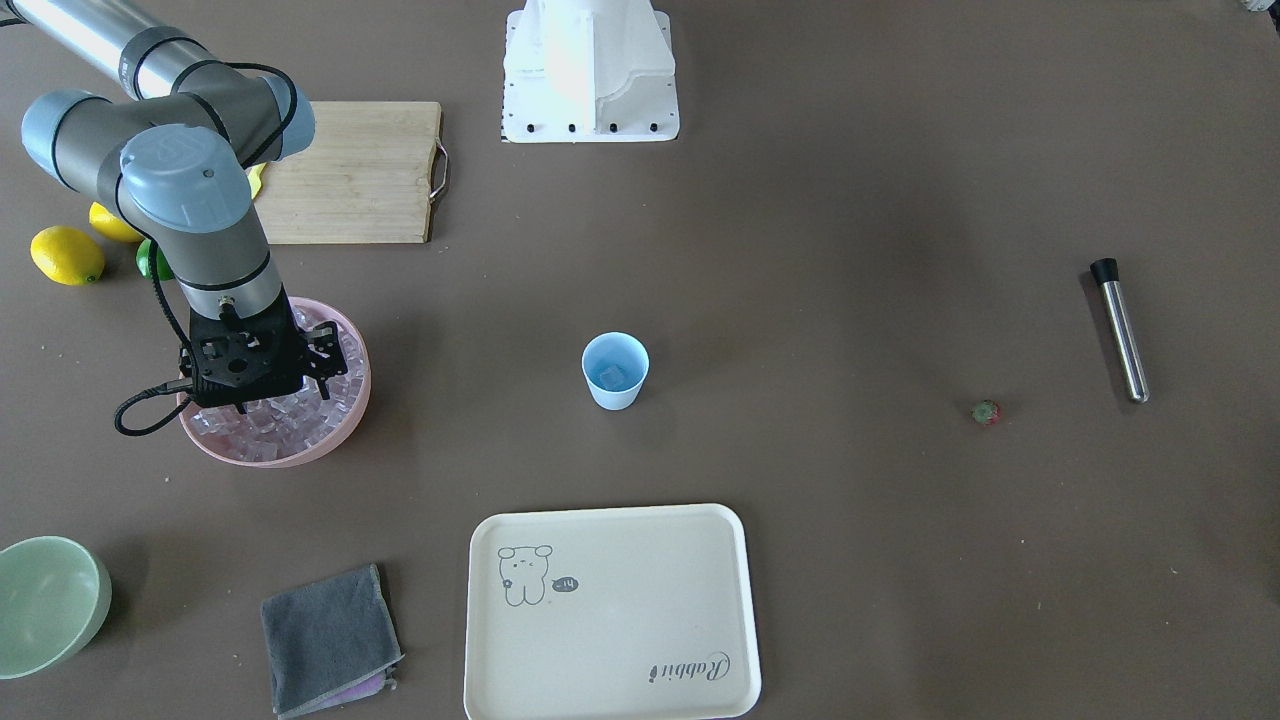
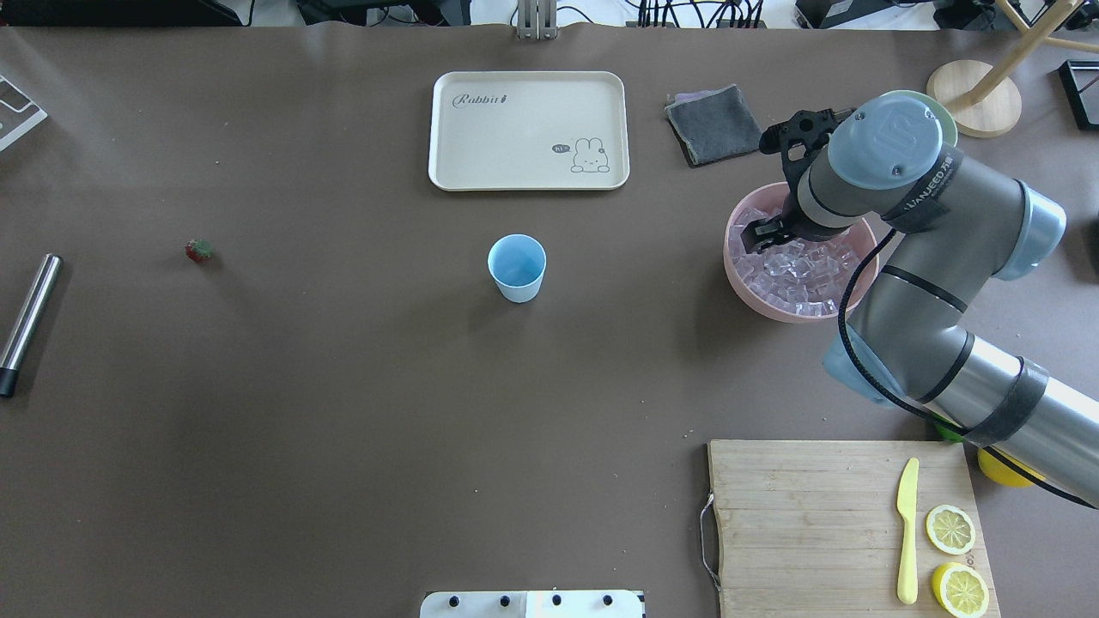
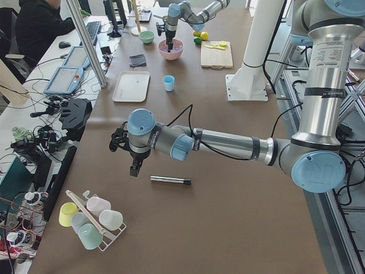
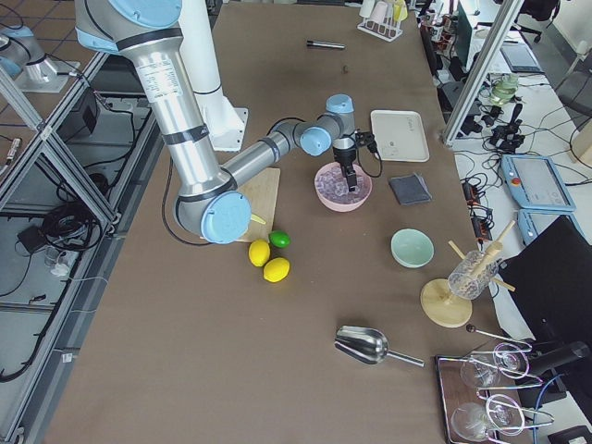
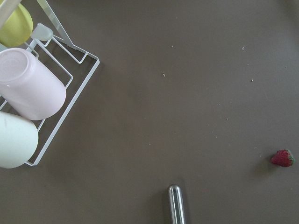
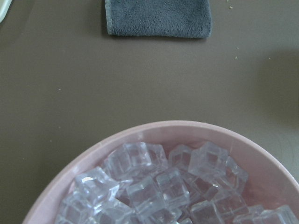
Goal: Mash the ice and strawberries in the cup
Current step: 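Lift the grasped ice cube out of the pink bowl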
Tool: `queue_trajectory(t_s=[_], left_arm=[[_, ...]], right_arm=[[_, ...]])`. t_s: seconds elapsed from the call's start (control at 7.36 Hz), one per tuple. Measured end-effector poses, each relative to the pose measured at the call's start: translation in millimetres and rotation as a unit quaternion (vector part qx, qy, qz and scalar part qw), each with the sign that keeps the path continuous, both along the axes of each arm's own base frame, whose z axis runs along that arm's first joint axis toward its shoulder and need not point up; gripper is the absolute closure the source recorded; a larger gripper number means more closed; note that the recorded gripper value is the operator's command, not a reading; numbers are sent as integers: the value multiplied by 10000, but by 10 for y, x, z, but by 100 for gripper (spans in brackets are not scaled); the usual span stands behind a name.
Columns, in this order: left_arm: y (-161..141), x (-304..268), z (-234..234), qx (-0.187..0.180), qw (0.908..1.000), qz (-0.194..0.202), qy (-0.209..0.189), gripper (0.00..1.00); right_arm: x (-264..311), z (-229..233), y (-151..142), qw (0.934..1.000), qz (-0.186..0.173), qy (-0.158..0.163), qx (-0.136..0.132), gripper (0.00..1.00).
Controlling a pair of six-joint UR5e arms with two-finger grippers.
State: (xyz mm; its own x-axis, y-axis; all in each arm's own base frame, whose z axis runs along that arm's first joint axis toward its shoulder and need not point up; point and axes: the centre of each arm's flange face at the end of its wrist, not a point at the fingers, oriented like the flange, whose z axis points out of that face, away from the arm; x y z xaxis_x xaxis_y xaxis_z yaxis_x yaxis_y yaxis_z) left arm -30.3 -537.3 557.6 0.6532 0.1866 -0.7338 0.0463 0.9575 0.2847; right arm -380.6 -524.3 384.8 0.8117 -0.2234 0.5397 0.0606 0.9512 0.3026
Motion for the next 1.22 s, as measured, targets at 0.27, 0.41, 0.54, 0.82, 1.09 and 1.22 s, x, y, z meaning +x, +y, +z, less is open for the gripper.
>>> queue_trajectory(t_s=[0.27, 0.41, 0.54, 0.82, 1.09, 1.22], left_arm=[[0, 0, 3, -4, 10000, 0, 1, 1], [0, 0, -2, 1, 10000, 0, 1, 1], [-2, 0, -4, 4, 10000, 1, 1, 1], [-6, 6, 5, -4, 10000, 6, 1, 1], [-7, 9, 4, -5, 10000, 8, 1, 1], [-7, 9, 4, -6, 10000, 7, 1, 1]], right_arm=[[-37, -10, -9, 10000, 10, -8, -19, 40], [-46, -16, -8, 10000, 10, -17, -19, 47], [-50, -5, -7, 10000, 8, -13, -23, 47], [-57, 39, 2, 10000, -13, 15, -35, 51], [-61, 38, 4, 10000, -37, 18, -26, 67], [-62, 34, 4, 10000, -43, 17, -22, 73]])
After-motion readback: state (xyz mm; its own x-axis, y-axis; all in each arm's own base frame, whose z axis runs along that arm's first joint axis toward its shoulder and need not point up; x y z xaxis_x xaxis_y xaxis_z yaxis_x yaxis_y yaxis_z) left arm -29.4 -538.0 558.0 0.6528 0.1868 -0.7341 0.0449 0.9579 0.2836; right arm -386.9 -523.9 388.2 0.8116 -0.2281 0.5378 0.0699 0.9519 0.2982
